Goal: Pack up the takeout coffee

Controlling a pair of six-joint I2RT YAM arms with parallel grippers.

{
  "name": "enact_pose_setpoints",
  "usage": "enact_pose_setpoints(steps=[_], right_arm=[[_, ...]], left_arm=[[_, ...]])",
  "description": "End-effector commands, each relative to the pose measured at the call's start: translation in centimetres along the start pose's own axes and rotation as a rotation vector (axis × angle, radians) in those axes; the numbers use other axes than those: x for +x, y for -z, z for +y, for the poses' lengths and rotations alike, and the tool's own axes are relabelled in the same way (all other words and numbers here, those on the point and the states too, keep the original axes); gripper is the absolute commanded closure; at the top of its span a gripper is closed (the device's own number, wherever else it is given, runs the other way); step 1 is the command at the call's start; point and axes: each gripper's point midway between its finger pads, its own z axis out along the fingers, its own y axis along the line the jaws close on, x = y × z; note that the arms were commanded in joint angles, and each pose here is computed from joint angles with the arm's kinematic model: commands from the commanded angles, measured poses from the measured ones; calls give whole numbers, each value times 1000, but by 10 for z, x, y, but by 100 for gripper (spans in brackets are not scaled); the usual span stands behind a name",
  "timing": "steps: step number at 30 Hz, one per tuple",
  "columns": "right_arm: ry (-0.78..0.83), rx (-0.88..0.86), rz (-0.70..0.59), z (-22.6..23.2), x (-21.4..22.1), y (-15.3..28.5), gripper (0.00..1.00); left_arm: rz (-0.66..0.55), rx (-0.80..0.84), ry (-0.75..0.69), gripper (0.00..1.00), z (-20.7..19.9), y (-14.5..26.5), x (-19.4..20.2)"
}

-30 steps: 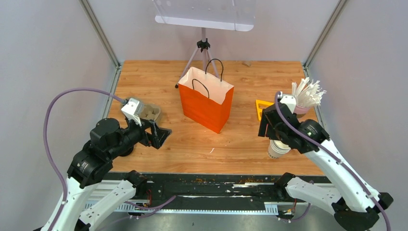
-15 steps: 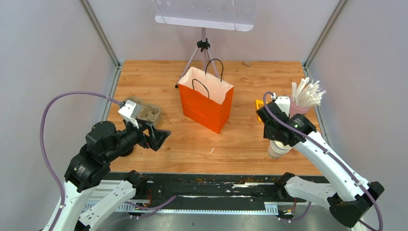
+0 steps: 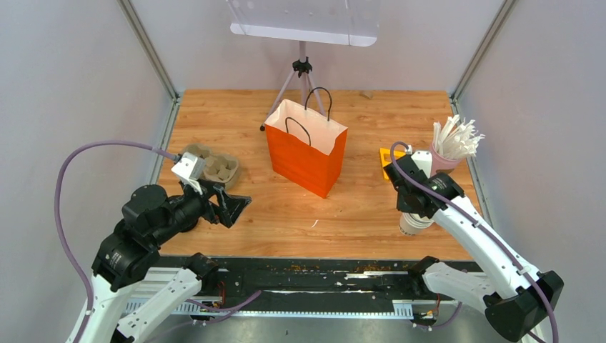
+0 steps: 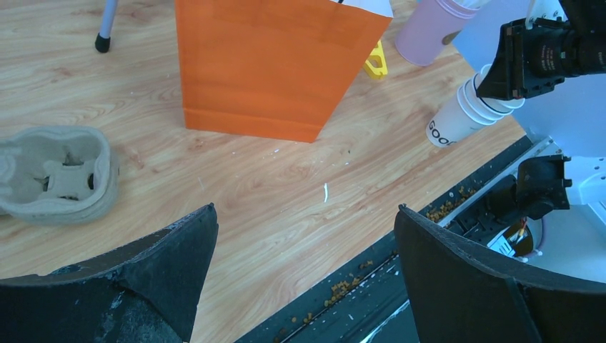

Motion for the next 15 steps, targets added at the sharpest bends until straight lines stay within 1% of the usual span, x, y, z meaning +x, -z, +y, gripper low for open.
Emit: enact_pose_setpoints(steps=[1, 3, 8, 9, 11, 12, 13, 15], right_arm=[[-22, -29, -51, 2, -12, 4, 84], [-27, -28, -62, 1, -16, 8, 85], [-20, -24, -59, 0, -19, 10, 80], [-19, -27, -61, 0, -19, 10, 82], [-13, -46, -67, 2, -20, 11, 93], [-12, -48, -68, 3, -20, 11, 97], [-9, -44, -66, 3, -20, 11, 100], [-7, -36, -65, 1, -22, 12, 100]], left_arm=[[-33, 13, -3, 0, -3, 4, -5], [-38, 11, -3, 0, -3, 5, -6], [-27, 12, -2, 0, -3, 7, -4], [-27, 11, -3, 0, -3, 8, -4], [-27, 6, -5, 0, -2, 9, -4], [-28, 2, -7, 0, -1, 9, -4], [-30, -4, -6, 0, 0, 10, -4], [-30, -7, -7, 0, 0, 9, -4]])
